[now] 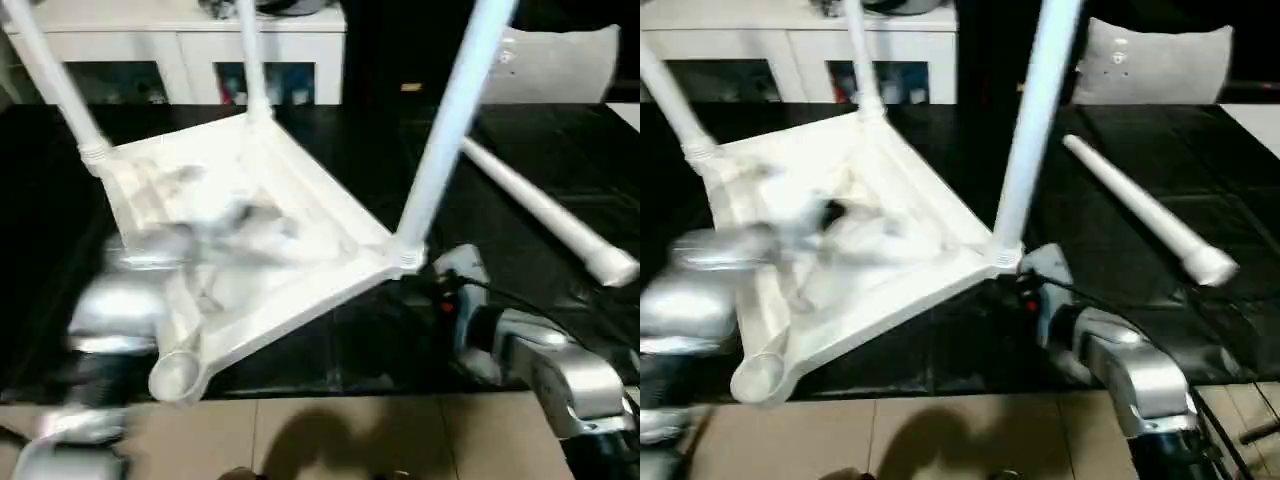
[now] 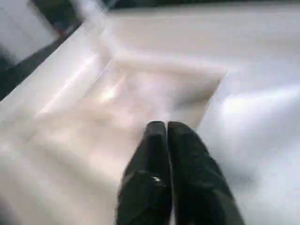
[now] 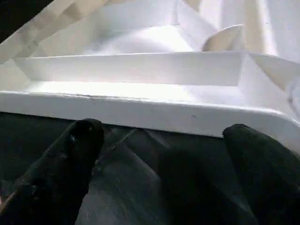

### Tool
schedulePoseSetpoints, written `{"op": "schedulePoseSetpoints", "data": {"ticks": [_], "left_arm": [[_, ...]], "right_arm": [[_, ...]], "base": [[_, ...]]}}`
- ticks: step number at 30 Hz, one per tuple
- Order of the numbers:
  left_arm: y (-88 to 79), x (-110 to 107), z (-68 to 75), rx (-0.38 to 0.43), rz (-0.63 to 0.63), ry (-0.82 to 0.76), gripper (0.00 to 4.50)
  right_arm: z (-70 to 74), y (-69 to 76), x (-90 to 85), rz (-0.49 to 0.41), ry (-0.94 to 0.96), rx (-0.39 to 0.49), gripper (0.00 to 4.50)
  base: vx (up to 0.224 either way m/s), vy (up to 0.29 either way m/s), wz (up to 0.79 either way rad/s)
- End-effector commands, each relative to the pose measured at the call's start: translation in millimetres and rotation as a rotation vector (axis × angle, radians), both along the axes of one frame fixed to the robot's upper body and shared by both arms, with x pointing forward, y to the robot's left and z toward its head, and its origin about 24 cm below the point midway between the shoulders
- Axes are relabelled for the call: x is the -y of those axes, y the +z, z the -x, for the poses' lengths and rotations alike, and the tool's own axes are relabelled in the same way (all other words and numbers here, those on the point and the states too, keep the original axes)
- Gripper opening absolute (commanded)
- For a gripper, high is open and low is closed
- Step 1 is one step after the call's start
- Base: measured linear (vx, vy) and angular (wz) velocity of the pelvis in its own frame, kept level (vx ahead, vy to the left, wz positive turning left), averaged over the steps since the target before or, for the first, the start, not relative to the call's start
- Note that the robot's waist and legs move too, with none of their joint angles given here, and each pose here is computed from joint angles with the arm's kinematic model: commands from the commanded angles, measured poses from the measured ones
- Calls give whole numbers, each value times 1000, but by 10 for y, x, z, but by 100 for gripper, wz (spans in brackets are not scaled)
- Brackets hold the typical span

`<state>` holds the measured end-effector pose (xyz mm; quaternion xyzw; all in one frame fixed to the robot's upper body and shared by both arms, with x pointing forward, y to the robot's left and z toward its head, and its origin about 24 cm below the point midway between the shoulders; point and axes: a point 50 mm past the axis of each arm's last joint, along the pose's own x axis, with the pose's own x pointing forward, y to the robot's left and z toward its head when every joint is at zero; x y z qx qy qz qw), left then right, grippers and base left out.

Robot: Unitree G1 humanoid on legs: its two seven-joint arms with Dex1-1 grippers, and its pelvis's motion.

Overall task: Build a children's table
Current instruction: Rotate table base

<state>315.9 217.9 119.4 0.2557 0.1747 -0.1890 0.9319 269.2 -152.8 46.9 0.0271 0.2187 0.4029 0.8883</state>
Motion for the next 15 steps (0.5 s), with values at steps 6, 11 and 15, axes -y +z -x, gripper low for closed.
{"op": "schedulePoseSetpoints", "data": {"ticks": [6,11,15], "left_arm": [[-133,-202,173,-186,-135,-13,4],[-282,-203,256,-282,-210,-46,4],[-400,-171,363,-387,-251,-113,4]], "right_arm": [[-62,-66,-7,60,-26,-31,450],[-95,-99,-52,73,-19,-33,450],[-161,-131,-130,93,-9,-19,450]], "base": [[0,0,0],[0,0,0],[0,0,0]]}}
